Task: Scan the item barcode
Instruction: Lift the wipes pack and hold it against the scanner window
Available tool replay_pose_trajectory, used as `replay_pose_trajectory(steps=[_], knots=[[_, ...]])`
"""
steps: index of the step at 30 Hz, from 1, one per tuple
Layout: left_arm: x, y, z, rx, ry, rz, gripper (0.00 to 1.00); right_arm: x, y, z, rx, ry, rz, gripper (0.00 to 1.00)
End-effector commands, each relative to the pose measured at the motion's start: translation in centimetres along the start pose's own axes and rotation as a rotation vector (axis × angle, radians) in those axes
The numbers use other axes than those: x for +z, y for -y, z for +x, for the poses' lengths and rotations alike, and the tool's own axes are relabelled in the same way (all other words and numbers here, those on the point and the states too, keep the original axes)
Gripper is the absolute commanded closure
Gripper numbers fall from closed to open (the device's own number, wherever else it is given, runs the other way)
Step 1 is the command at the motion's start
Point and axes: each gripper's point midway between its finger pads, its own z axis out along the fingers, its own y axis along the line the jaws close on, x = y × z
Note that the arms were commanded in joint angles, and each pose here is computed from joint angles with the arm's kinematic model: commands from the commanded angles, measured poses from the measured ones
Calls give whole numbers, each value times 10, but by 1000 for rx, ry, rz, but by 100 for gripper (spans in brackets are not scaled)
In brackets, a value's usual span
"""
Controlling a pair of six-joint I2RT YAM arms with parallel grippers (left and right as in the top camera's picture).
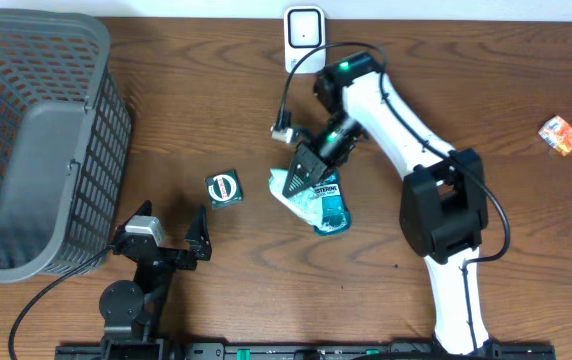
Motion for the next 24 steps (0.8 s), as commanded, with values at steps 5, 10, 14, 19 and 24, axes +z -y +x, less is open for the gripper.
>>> replay_pose_trajectory(steps=[5,10,14,19,24], knots=[[1,-2,15,2,-43,-1,2,-11,-31,-27,-83,166,-208,99],[1,-2,15,2,-44,-1,2,-11,-32,-27,-71,165,-212,99],[1,-2,15,2,-44,-1,2,-11,-32,-27,-60,164,-213,99],[1,-2,15,2,-44,-2,2,-10,-29,-25,-57,155,-200,99],[1,-2,15,2,-43,-1,2,-5,-2,-11,-77,59,-46,99]])
